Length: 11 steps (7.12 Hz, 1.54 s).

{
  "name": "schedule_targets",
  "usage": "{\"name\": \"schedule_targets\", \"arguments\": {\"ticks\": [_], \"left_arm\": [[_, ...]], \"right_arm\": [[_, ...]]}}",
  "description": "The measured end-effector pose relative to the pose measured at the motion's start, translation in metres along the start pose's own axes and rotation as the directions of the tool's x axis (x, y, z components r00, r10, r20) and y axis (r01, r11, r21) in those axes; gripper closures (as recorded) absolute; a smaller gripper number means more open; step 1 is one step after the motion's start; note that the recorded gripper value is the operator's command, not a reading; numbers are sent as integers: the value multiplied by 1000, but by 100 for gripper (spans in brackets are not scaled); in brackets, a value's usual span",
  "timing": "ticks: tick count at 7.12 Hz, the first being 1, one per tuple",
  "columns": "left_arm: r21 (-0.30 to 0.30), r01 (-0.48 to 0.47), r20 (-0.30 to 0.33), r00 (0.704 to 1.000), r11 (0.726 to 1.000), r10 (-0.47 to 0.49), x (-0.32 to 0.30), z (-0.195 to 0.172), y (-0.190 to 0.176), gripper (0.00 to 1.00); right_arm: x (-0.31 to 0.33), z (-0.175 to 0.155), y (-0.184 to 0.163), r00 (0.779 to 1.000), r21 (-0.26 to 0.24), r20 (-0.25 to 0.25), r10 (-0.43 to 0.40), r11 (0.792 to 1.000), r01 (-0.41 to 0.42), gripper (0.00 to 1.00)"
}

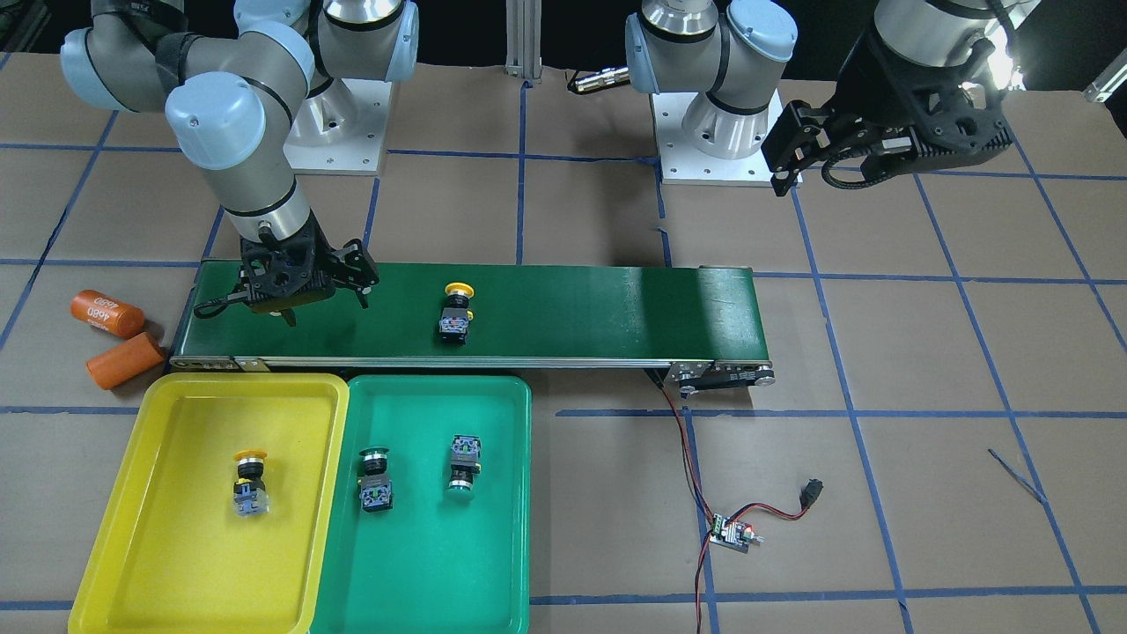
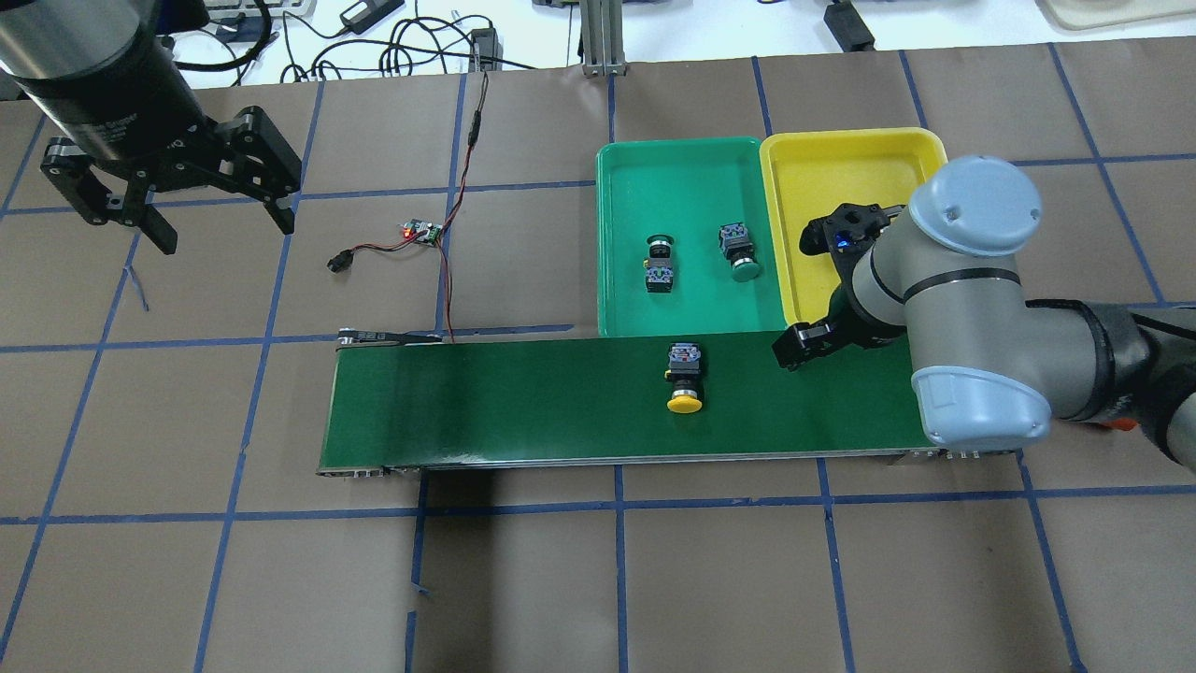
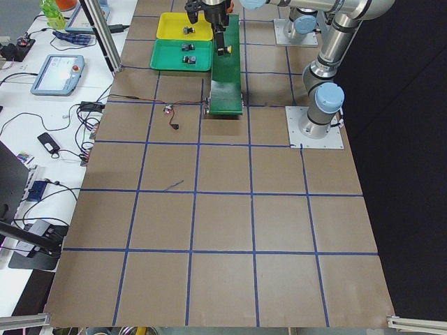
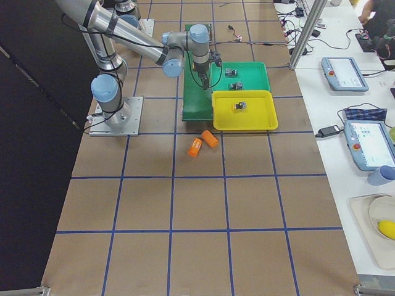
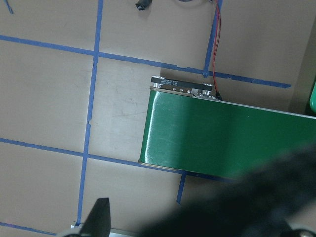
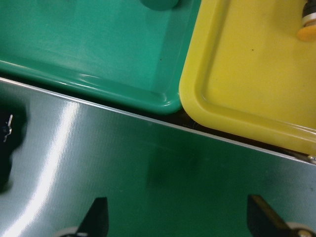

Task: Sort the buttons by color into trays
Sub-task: 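Return the right gripper to the belt end and wait for the last button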

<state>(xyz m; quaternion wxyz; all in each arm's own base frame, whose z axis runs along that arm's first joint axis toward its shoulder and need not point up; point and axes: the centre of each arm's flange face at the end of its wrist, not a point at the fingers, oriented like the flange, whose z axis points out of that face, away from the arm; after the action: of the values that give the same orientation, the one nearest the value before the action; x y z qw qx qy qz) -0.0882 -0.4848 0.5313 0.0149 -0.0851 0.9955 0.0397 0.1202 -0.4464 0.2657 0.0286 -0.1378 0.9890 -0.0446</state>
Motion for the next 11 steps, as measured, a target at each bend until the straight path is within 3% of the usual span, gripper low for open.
{"name": "schedule_targets", "arguments": {"ticks": [2,6,7,9,11], "left_arm": [[84,-6,-15,1000,996,8,3,6,-14,0],[114,-43,-13,999,992,45,5,16,3,0],[121,-67,-9,998,990,69,5,15,7,0],[72,-139,-4,990,988,140,5,47,-2,0],[104,-201,5,979,974,201,8,50,-8,0]], "right_arm": [[0,4,-1,1000,-9,3,2,1000,-2,0],[-1,2,-1,1000,-2,3,-1,1000,1,0],[-1,1,0,1000,-1,3,-2,1000,2,0],[-1,2,-1,1000,-4,4,-7,1000,7,0],[-1,2,-1,1000,-3,2,-8,1000,8,0]]}}
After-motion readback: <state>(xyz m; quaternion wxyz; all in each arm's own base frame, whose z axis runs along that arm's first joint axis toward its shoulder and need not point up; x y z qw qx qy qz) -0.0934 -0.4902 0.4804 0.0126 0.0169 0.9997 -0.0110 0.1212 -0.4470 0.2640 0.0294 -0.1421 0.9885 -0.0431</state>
